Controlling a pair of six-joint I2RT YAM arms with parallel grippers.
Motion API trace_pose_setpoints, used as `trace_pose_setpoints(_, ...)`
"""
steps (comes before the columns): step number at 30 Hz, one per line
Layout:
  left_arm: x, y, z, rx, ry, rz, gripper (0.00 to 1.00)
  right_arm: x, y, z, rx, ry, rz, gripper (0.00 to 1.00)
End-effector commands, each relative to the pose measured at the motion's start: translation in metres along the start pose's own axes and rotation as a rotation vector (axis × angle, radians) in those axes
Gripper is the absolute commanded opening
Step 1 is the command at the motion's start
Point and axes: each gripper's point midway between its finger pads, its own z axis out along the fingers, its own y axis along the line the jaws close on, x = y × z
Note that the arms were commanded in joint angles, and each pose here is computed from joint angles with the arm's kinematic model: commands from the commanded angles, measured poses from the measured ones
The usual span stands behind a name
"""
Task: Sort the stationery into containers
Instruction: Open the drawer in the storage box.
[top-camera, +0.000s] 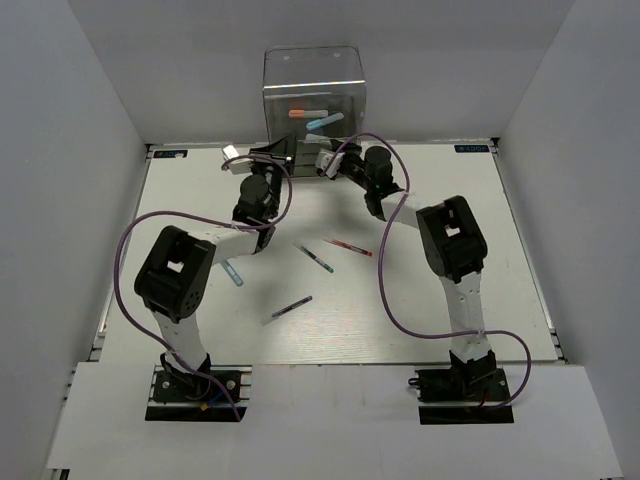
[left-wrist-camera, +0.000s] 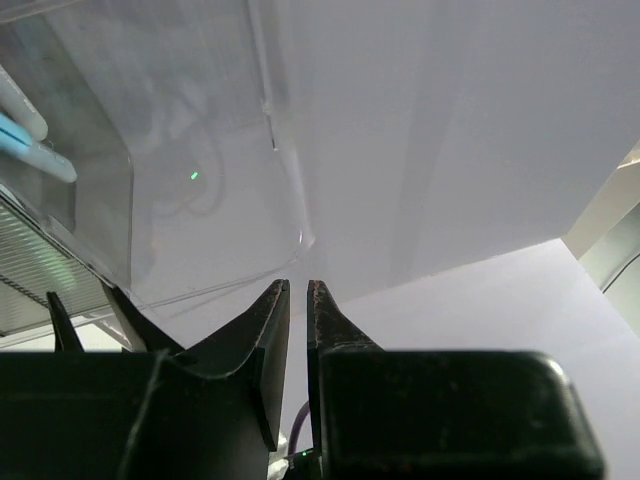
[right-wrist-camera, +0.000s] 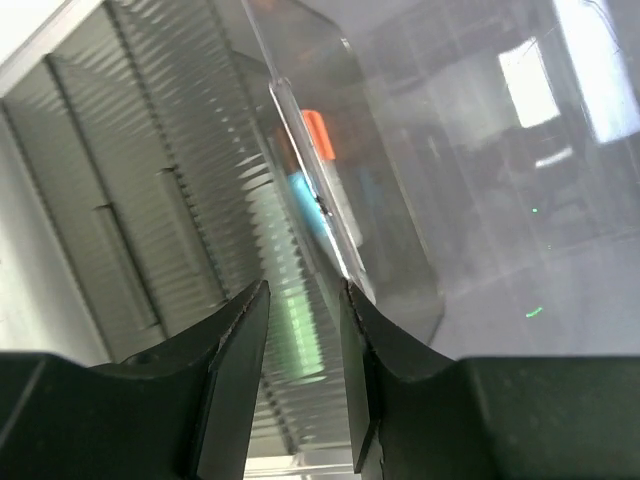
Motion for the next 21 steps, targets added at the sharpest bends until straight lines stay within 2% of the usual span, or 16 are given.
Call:
trace_pose_setpoints(1, -0.015, -0.030, -0.004, 0.057, -0.032, -0.018, 0.24, -0.042, -0.058, -0.009, 0.119, -0.091, -0.035, 0.41)
trace_pose_setpoints(8, -0.020, -0.036, -0.014, 0.063, -0.034, -0.020, 0.24, -0.052, -0.058, -0.023, 0.113, -0.108, -0.022, 0.41)
trace_pose_setpoints(11, -0.022, -0.025, -0.022, 0.034, -0.037, -0.010, 0.24, -0.062, -0.054, -0.037, 0.089, -0.127, 0.018, 0.42)
trace_pose_setpoints(12, -0.025, -0.033, -0.025, 0.046, -0.040, -0.015, 0.24, -0.061, -0.044, -0.043, 0.066, -0.120, 0.047, 0.42)
trace_pose_setpoints(14, -0.022, -0.023, -0.034, 0.015, -0.009, 0.012, 0.24, -0.077, -0.049, -0.059, 0.052, -0.138, 0.100, 0.39)
trace_pose_setpoints(15, -0.019, -0.021, -0.038, 0.005, 0.012, 0.028, 0.24, -0.076, -0.037, -0.065, 0.024, -0.124, 0.133, 0.36)
trace_pose_setpoints(18, -0.020, -0.003, -0.060, -0.092, 0.070, 0.113, 0.39, -0.088, -0.042, -0.093, -0.028, -0.047, 0.326, 0.21)
trace_pose_setpoints(19, -0.018, 0.015, -0.069, -0.169, 0.105, 0.178, 0.44, -0.080, -0.021, -0.099, -0.097, 0.034, 0.471, 0.18)
trace_pose_setpoints(20, -0.019, 0.005, -0.076, -0.172, 0.132, 0.202, 0.54, -0.092, -0.043, -0.102, -0.085, 0.027, 0.492, 0.13)
trace_pose_setpoints(21, -0.019, 0.012, -0.084, -0.211, 0.156, 0.242, 0.58, -0.089, -0.024, -0.113, -0.174, 0.098, 0.564, 0.09)
